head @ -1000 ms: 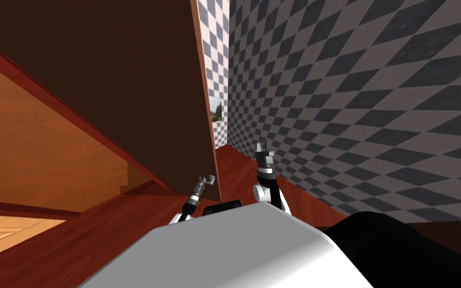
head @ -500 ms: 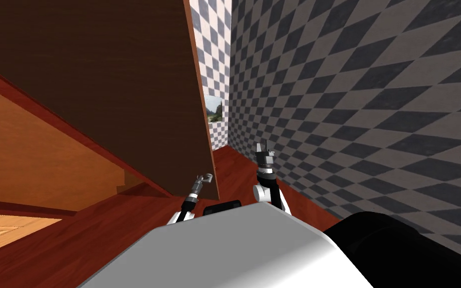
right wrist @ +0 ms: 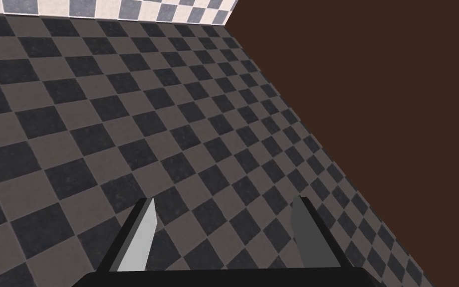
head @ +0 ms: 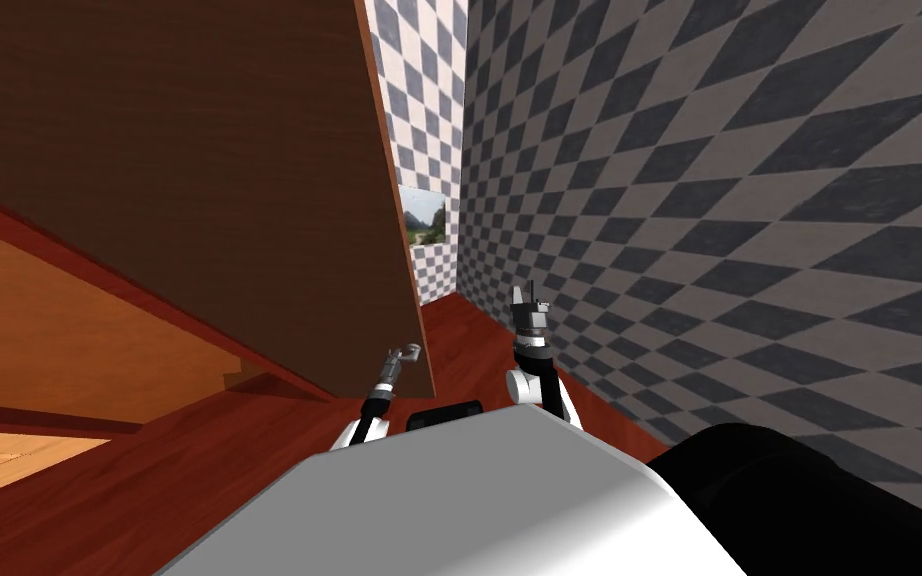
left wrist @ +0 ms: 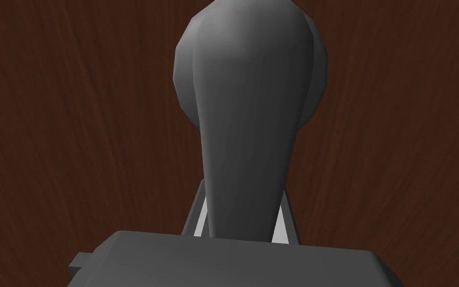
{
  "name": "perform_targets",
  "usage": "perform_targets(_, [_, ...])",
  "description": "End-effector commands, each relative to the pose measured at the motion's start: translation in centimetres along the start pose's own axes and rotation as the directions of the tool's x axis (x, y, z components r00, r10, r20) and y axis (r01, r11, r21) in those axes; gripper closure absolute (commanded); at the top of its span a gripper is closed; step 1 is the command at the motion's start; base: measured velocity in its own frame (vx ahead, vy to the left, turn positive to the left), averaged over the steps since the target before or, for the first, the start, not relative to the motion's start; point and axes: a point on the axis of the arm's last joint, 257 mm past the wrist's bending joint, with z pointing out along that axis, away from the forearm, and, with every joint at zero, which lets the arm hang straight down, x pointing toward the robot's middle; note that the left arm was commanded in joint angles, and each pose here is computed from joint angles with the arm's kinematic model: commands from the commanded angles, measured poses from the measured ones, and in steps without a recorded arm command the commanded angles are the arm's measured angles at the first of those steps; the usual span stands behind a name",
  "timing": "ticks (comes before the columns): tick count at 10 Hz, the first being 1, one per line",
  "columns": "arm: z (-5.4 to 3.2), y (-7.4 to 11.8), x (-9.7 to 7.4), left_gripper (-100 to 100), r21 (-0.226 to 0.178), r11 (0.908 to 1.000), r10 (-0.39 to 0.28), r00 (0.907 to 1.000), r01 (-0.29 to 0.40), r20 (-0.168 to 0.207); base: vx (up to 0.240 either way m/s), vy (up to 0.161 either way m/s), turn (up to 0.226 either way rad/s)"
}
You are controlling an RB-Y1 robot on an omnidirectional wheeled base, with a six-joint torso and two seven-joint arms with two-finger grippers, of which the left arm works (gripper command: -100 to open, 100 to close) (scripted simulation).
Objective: Push the door open
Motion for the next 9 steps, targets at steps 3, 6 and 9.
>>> perform_targets(3, [0.19, -0.2, -1.6, 100, 0.002, 1.0000, 0.004, 0.9992, -0.004, 0.040, 0.106, -0.073, 0.046])
perform_targets(6, [0.24, -0.2, -2.9, 100, 0.003, 1.0000, 0.004, 0.9969, -0.004, 0.079, 0.189, -0.107, 0.062])
perform_targets(9, [0.25, -0.2, -4.4, 100, 0.003, 1.0000, -0.003, 0.9916, 0.003, 0.130, 0.190, -0.134, 0.081])
